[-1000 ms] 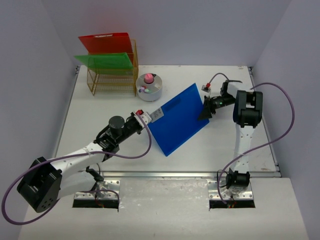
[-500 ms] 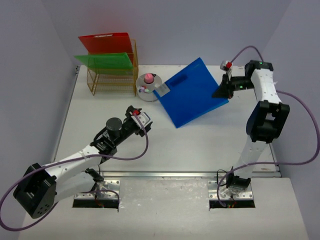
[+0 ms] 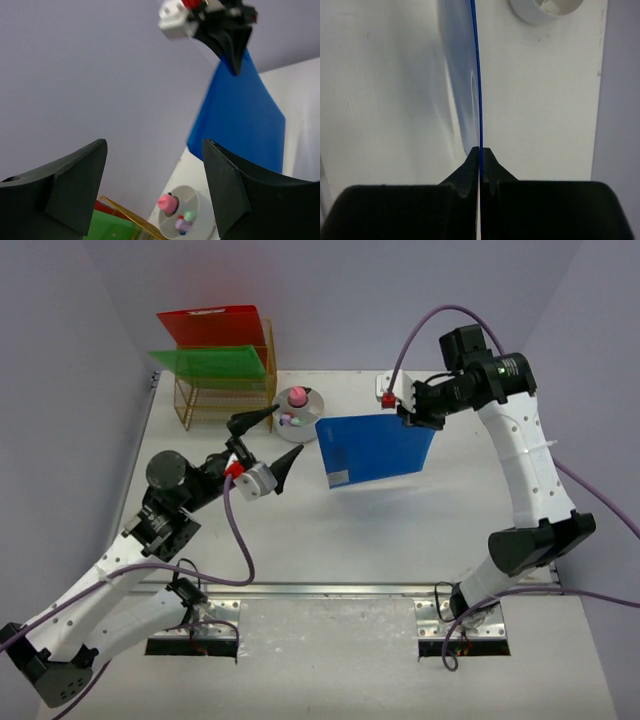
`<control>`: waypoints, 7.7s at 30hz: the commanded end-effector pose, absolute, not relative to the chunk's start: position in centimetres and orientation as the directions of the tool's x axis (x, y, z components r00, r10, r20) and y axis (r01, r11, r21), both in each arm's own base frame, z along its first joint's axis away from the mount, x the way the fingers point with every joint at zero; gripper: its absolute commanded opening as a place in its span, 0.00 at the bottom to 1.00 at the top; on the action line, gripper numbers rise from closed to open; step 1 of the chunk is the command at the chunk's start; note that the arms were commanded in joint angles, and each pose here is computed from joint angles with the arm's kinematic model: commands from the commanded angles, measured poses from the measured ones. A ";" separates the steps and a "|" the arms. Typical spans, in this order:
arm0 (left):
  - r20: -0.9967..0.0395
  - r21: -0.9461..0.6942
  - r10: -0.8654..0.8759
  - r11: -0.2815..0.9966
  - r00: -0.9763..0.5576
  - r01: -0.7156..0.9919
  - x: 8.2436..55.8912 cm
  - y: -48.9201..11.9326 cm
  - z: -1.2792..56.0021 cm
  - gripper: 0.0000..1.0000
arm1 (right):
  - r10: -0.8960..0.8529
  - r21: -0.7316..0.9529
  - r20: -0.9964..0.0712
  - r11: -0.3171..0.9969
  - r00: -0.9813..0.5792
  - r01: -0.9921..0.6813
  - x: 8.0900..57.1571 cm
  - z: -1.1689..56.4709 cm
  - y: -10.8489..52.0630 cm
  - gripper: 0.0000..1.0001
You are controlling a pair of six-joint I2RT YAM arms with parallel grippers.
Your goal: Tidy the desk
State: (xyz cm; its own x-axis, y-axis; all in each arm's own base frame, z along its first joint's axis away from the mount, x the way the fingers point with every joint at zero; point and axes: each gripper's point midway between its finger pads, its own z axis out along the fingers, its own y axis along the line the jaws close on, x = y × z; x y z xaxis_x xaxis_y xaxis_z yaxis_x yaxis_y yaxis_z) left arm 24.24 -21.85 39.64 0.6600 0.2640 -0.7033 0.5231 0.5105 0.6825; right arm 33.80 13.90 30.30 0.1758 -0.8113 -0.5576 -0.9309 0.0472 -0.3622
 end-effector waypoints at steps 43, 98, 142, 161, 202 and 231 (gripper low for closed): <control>-0.755 0.567 0.443 0.068 0.484 0.821 24.4 -29.6 28.8 0.00 | -0.809 -0.302 -0.577 0.084 0.112 -0.950 25.7 28.5 18.1 0.14; -0.806 -0.290 0.358 0.456 -0.472 0.841 18.2 -31.2 8.9 0.50 | -0.233 0.541 -0.349 0.741 -0.908 -0.398 33.5 6.4 4.0 0.69; -0.830 -0.352 -0.052 0.821 -0.555 0.450 31.9 -21.5 11.7 0.57 | -0.207 -0.030 -0.805 0.950 -0.556 -0.310 60.2 4.6 17.3 0.44; -0.845 -0.302 -0.043 0.861 -0.533 0.409 34.0 -18.3 13.5 0.60 | -0.551 0.231 -0.482 0.669 -0.681 -0.706 44.5 -3.3 24.0 0.24; -0.672 -0.535 0.170 0.563 -0.721 0.630 34.4 -25.2 4.5 0.53 | -0.357 0.429 -0.158 0.815 -0.920 -0.390 25.9 6.2 3.9 0.46; -0.614 -0.726 0.370 0.082 -0.697 0.682 24.4 -31.0 9.5 0.08 | -0.357 0.428 0.042 0.850 -0.933 -0.306 21.6 1.6 1.6 0.43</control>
State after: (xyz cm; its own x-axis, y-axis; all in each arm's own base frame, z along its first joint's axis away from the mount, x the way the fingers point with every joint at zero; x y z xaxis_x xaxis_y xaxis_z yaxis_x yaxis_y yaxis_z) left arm 25.06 -30.08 4.54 -0.7396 0.4138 -0.5308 0.6466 0.2178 -0.7311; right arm 21.09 1.27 1.46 -0.9301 -0.3586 0.0790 -0.2945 0.8570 0.4228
